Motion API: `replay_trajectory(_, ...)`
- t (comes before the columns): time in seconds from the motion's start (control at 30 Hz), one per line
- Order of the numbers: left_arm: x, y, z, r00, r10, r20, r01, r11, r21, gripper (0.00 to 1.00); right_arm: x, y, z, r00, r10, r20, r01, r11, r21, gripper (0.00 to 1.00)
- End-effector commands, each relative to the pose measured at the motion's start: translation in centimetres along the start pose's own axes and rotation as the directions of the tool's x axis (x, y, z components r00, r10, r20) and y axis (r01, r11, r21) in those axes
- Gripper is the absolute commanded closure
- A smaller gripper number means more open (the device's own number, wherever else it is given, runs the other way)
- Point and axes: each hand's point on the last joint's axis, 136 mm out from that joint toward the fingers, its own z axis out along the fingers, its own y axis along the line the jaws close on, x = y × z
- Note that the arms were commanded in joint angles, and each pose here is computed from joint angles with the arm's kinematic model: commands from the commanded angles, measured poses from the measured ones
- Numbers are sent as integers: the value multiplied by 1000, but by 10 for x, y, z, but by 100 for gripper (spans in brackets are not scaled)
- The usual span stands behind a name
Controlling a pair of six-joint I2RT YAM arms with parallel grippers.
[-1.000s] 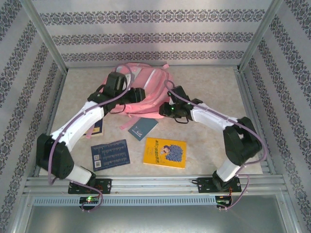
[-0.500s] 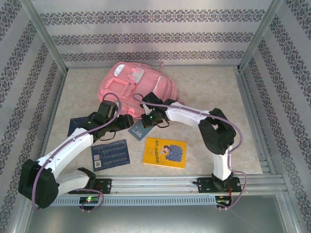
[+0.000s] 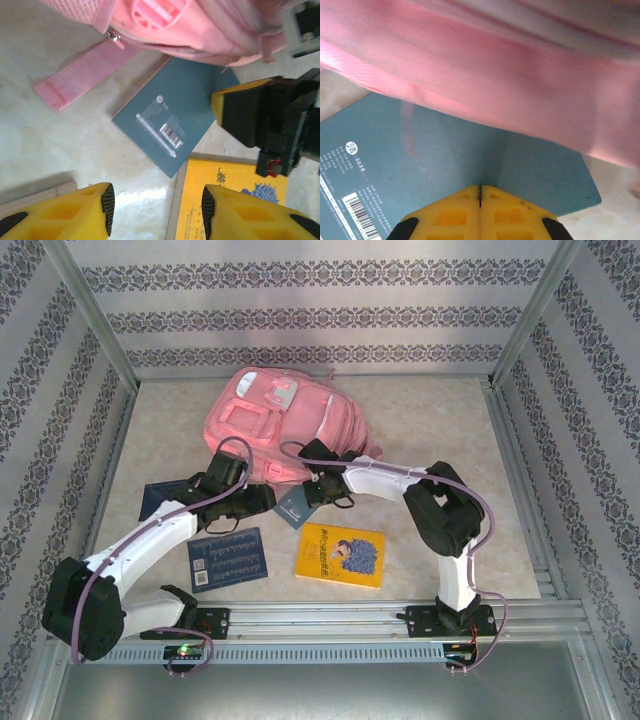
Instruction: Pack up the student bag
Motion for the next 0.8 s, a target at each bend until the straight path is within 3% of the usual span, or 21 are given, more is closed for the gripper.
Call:
replay_trajectory(0.0,10,-7,8,997,50,-58,-50,999,-5,50,43,-46,12,989,111,-100,-99,988,121,100)
replay_trajectory(0.23,21,-17,45,989,55,-140,-60,998,-33,50,63,-33,-2,982,171,-77,-167,985,49,100)
replay_trajectory(0.43,10,-22,68,990,51,-130,-55,998,-28,51,58,-28,-28,981,188,-38,-188,982,-7,100)
replay_trajectory(0.6,-2,-33,84,989,69,-130,-72,997,-14,52,30,-36,-62,973,225,53,-216,966,-140,61)
replay_trajectory(0.77,-5,-34,99,987,70,-146,-74,997,-22,53,6,-53,-56,969,243,38,-231,951,-204,44)
